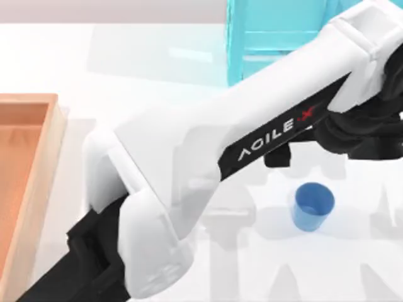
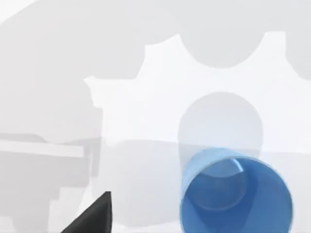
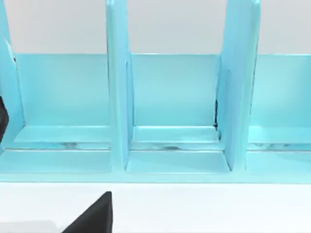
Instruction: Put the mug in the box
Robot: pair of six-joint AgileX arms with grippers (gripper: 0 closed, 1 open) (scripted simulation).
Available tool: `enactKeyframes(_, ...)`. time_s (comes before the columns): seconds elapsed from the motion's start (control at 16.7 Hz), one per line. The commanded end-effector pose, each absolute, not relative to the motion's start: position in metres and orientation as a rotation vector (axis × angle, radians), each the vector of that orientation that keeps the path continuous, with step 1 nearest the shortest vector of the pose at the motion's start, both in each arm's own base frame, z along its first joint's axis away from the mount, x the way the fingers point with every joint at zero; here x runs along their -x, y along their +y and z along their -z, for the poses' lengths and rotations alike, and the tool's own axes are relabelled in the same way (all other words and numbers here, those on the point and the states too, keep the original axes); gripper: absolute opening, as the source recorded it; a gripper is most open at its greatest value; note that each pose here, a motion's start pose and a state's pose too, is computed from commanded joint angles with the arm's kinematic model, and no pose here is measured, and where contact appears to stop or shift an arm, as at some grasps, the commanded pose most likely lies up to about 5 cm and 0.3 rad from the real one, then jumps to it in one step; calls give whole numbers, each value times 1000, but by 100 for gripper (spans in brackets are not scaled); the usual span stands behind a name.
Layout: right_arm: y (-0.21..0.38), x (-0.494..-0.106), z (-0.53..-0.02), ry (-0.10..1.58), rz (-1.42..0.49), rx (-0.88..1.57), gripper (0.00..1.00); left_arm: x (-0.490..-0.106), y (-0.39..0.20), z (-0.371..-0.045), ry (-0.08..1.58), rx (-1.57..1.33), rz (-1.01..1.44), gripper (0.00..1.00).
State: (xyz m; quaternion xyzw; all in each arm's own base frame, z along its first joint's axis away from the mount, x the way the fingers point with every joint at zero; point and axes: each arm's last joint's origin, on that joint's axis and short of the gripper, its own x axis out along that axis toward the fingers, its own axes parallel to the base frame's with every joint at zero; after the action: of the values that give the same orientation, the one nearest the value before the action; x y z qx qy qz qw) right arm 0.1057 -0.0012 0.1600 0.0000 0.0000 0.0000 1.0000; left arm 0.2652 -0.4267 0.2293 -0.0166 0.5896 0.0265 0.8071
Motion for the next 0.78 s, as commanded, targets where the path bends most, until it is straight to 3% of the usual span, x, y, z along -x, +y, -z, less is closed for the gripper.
enactKeyframes(0.3,-1,-106,-160,0,0,0,100,-226,-453,-224,1268,-7,15,100)
enactKeyframes(0.78,-1,-106,-160,0,0,0,100,-225,-454,-224,1268,-8,17,100)
